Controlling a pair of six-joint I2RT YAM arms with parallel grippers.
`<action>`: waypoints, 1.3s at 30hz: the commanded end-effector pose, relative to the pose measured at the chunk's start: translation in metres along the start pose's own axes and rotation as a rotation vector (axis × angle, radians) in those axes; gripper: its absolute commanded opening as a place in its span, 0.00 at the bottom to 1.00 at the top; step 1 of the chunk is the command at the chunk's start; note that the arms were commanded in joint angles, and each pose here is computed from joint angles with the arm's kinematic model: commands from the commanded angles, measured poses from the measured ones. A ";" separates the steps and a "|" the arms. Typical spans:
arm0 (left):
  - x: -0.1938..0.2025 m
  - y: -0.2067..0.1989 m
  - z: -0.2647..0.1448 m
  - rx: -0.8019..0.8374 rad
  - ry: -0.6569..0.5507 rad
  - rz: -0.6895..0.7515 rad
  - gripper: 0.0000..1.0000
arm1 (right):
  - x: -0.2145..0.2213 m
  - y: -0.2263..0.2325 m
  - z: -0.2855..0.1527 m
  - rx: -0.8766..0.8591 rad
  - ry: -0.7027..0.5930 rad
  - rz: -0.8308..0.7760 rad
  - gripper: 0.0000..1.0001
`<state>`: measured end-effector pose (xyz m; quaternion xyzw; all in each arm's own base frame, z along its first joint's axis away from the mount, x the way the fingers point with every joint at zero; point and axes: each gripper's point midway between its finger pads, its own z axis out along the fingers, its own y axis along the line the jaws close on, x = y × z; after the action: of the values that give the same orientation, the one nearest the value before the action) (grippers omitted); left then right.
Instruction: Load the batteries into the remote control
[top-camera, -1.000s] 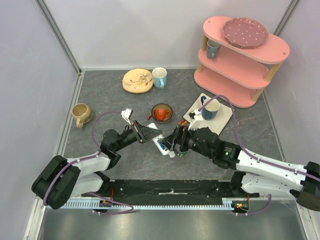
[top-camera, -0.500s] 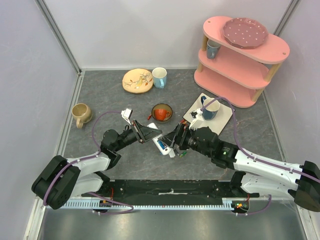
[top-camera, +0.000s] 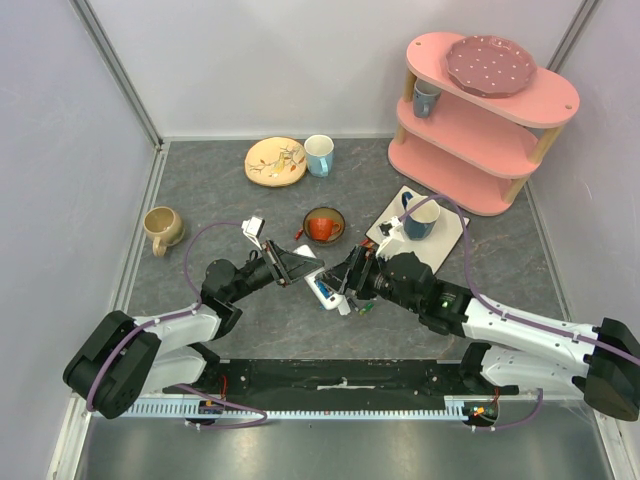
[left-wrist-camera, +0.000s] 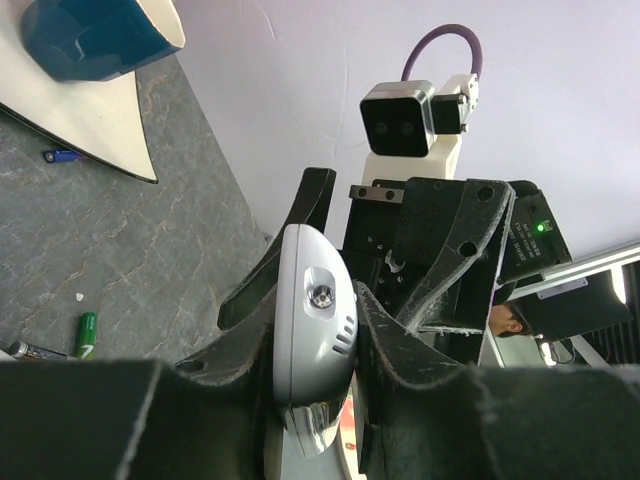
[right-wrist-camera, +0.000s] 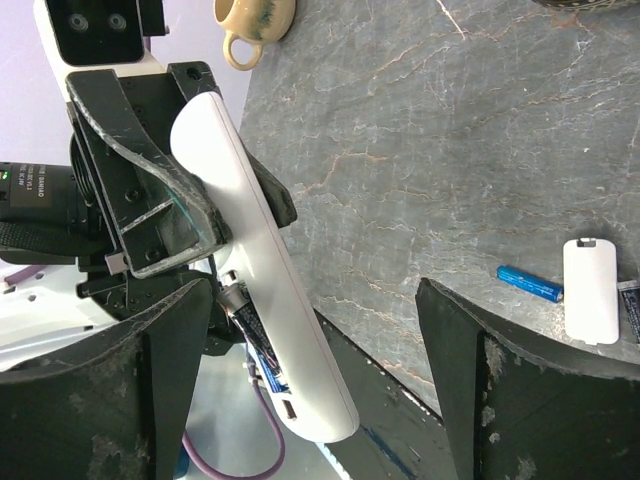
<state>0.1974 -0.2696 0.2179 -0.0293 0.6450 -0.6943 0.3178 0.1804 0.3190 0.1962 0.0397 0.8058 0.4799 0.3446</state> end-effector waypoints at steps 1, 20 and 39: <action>-0.012 -0.022 0.004 0.078 -0.042 0.074 0.02 | -0.004 0.003 0.002 -0.016 -0.017 0.034 0.90; -0.017 -0.028 0.005 0.090 -0.065 0.076 0.02 | 0.003 -0.004 0.003 -0.018 0.002 0.051 0.85; -0.022 -0.039 0.006 0.112 -0.080 0.092 0.02 | 0.009 -0.010 0.002 -0.020 0.008 0.066 0.83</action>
<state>0.1978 -0.2682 0.2232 -0.0310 0.6396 -0.6957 0.3255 0.1777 0.3220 0.1920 0.0564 0.7954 0.5056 0.3295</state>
